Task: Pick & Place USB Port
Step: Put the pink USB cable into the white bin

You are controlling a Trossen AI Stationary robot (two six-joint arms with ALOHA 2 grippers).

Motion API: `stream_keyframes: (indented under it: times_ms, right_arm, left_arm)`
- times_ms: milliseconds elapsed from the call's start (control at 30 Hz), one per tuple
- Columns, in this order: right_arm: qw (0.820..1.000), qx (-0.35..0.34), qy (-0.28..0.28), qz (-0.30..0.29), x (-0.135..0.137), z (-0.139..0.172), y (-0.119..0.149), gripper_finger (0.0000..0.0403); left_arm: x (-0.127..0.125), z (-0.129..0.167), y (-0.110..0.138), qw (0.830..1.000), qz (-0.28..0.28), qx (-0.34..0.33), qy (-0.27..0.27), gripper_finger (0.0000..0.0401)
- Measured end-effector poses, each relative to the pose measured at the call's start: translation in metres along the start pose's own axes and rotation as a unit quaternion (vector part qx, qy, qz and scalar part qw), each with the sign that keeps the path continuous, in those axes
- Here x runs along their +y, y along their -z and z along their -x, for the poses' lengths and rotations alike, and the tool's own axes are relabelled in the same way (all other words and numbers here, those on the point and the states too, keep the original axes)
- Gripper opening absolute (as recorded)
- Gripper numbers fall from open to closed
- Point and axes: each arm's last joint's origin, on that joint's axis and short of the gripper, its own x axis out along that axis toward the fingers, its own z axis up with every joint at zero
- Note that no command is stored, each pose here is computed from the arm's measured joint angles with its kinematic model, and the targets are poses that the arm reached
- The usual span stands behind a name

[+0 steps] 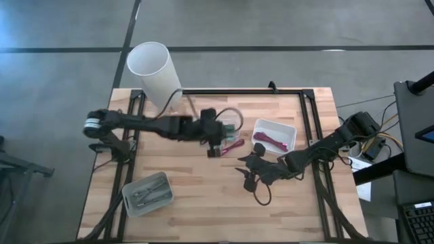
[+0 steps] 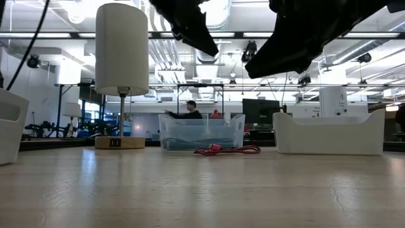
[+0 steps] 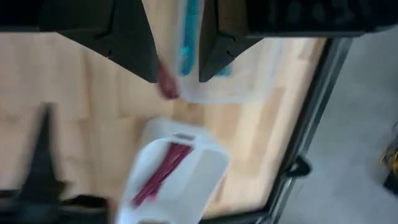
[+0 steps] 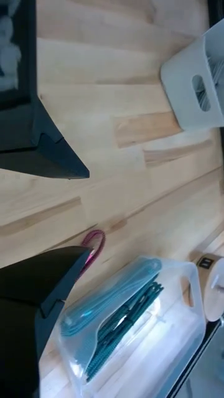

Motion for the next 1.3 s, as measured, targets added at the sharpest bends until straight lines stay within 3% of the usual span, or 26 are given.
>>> stream_keyframes:
  times_ms: [167,333,533,867,1300]
  right_arm:
    - [1.000,0.005,0.003,0.003,-0.001,0.000,0.002,0.0185]
    - [1.000,0.005,0.003,0.002,-0.001,0.000,0.002,0.0185]
    - [1.000,0.004,0.002,-0.006,-0.001,0.000,0.002,0.0185]
    - [1.000,0.004,0.003,-0.022,-0.001,0.000,0.002,0.0185]
    - [1.000,0.003,0.003,-0.024,-0.001,0.000,0.002,0.0185]
  left_arm:
    - [-0.039,0.000,0.031,0.996,0.027,-0.080,0.037,0.0124]
    - [-0.065,-0.010,0.066,0.991,0.055,-0.108,0.063,0.0124]
    - [-0.069,-0.024,0.087,0.991,0.077,-0.095,0.062,0.0124]
    - [-0.071,-0.030,0.099,0.984,0.148,-0.069,0.067,0.0124]
    - [-0.089,-0.066,0.126,0.992,0.117,-0.009,0.045,0.0181]
